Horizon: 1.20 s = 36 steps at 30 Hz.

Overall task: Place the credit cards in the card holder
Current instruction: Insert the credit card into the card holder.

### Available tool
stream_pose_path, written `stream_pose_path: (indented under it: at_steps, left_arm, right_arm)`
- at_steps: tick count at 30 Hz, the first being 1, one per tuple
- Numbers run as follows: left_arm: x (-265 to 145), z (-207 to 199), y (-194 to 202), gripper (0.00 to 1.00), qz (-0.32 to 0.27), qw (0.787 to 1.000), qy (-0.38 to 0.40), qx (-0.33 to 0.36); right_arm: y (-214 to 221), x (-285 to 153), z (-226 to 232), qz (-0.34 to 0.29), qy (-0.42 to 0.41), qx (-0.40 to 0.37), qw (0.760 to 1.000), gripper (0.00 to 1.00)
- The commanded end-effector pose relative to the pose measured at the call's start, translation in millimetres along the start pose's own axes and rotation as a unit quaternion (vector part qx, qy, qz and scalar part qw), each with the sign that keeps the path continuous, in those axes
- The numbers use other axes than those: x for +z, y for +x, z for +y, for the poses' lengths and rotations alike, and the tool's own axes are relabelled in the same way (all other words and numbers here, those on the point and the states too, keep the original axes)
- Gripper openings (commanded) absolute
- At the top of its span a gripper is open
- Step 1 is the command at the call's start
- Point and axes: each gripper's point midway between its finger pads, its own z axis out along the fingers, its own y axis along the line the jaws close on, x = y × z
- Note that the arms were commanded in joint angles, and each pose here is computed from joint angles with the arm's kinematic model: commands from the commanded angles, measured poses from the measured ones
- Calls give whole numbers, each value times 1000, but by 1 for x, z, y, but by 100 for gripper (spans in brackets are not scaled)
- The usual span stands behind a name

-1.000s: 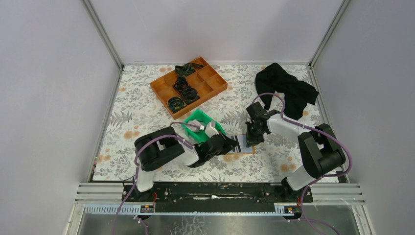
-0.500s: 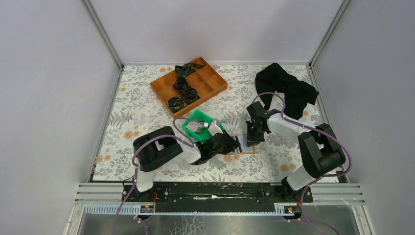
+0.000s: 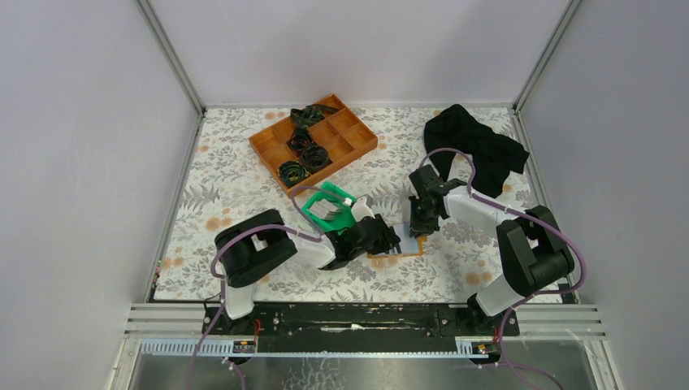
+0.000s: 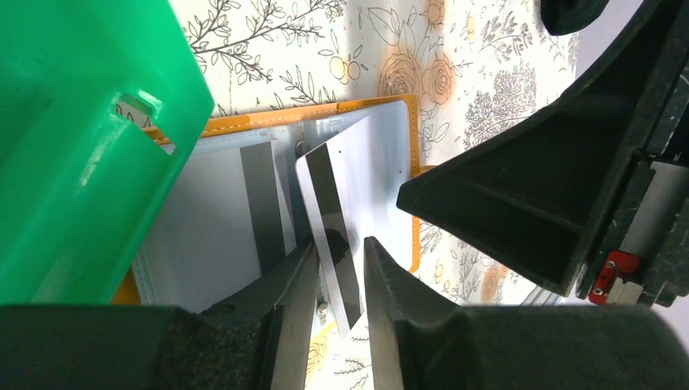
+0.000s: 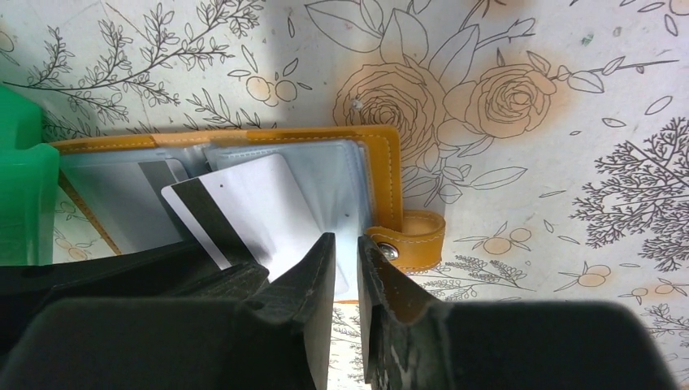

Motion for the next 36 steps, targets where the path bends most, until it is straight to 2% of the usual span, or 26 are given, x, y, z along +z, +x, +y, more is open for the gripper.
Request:
stream_pose_path:
  at_steps: [1,11,18,36]
  left_arm:
    - [-5,43,8,35,29,996,-72,52]
    - [-5,49,4,38,42,993,-79,70]
    - [-5,43,2,47,45,992,-73,89]
    - [0,33,3,50,64,987,-69,129]
  right_arm:
    - [-20,-12,1,-39,12,4,999,23]
    - [-21,-5,-8,-43,34,9,998,23]
    - [-17,0,-9,-40,33,16,998,23]
    - [-15,-4,-18,-51,40,28,998,18]
